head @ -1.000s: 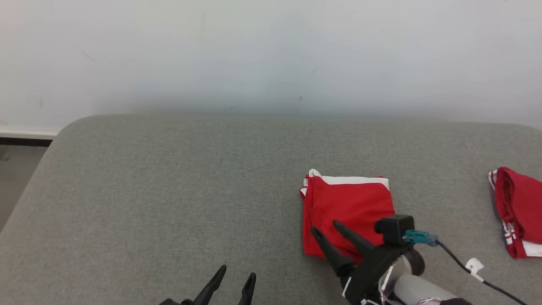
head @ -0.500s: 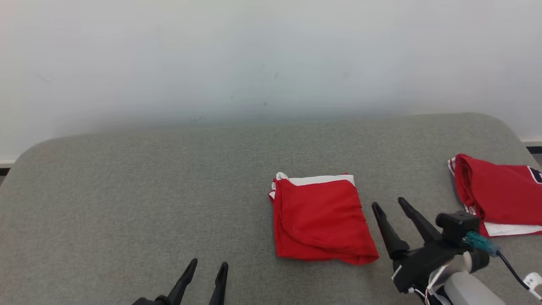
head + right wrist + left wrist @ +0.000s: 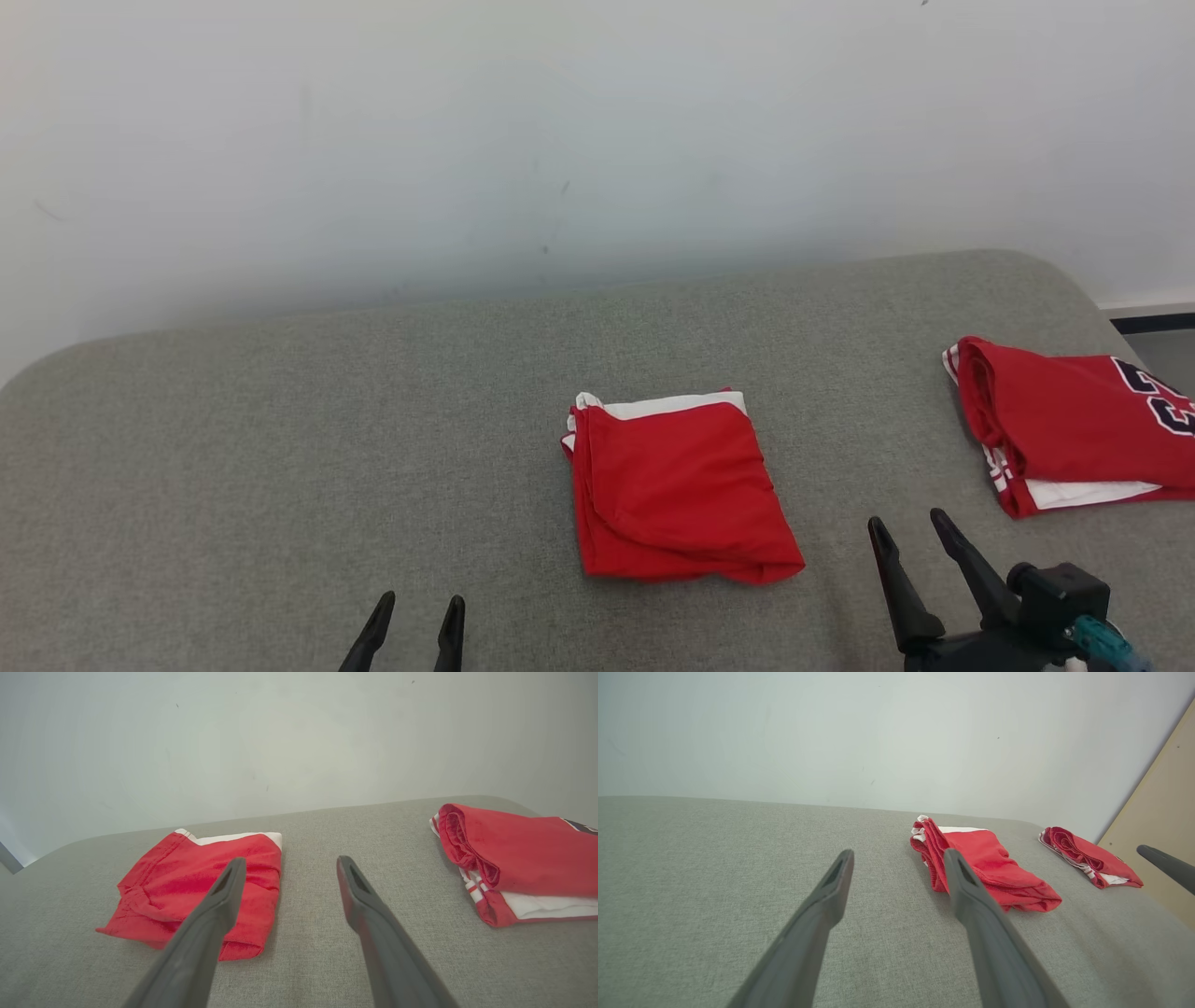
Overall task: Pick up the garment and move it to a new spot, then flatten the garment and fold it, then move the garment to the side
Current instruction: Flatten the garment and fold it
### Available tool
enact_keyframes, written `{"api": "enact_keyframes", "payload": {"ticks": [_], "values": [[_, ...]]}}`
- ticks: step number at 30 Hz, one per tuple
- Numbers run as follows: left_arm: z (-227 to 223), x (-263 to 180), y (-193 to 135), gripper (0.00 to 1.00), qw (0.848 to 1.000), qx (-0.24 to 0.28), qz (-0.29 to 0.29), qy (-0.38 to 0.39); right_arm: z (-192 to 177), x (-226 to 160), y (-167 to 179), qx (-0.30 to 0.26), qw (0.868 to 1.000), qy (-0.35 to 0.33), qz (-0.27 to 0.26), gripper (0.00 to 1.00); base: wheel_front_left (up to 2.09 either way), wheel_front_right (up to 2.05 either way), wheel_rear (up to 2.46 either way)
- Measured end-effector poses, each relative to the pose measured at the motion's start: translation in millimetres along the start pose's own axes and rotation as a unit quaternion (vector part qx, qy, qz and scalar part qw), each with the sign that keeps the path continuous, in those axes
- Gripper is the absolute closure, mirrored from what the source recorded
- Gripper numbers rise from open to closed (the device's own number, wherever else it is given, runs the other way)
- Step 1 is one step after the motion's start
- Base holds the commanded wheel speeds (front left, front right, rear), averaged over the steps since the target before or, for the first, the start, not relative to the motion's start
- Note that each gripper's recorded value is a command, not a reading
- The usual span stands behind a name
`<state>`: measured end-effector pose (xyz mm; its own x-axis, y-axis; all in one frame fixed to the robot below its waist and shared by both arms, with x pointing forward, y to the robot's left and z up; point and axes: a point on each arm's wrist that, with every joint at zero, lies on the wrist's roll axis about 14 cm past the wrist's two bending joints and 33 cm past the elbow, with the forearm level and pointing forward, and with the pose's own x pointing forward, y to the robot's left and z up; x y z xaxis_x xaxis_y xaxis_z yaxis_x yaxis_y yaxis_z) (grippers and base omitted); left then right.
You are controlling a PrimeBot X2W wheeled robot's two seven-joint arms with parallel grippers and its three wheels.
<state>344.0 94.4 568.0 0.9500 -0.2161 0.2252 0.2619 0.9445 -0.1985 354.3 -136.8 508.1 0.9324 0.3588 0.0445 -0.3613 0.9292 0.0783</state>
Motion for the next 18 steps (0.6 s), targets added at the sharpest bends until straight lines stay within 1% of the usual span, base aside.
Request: {"api": "enact_keyframes", "payload": {"ticks": [9,11,18], "values": [[3.1,-9.6,5.9,0.00,1.000,0.008,0.015,-0.010,4.8,-24.3,3.4,0.001,0.999,-0.021,-0.023,0.00,0.00,0.00,0.00],[5.8,-11.4,7.6,0.00,1.000,0.016,0.018,-0.016,3.8,-29.2,4.8,-0.001,0.999,-0.022,-0.026,0.00,0.00,0.00,0.00],[9.7,-21.8,18.5,0.00,0.998,0.036,0.040,-0.026,4.8,-39.0,13.7,-0.009,0.999,-0.027,-0.021,0.00,0.00,0.00,0.00]]}}
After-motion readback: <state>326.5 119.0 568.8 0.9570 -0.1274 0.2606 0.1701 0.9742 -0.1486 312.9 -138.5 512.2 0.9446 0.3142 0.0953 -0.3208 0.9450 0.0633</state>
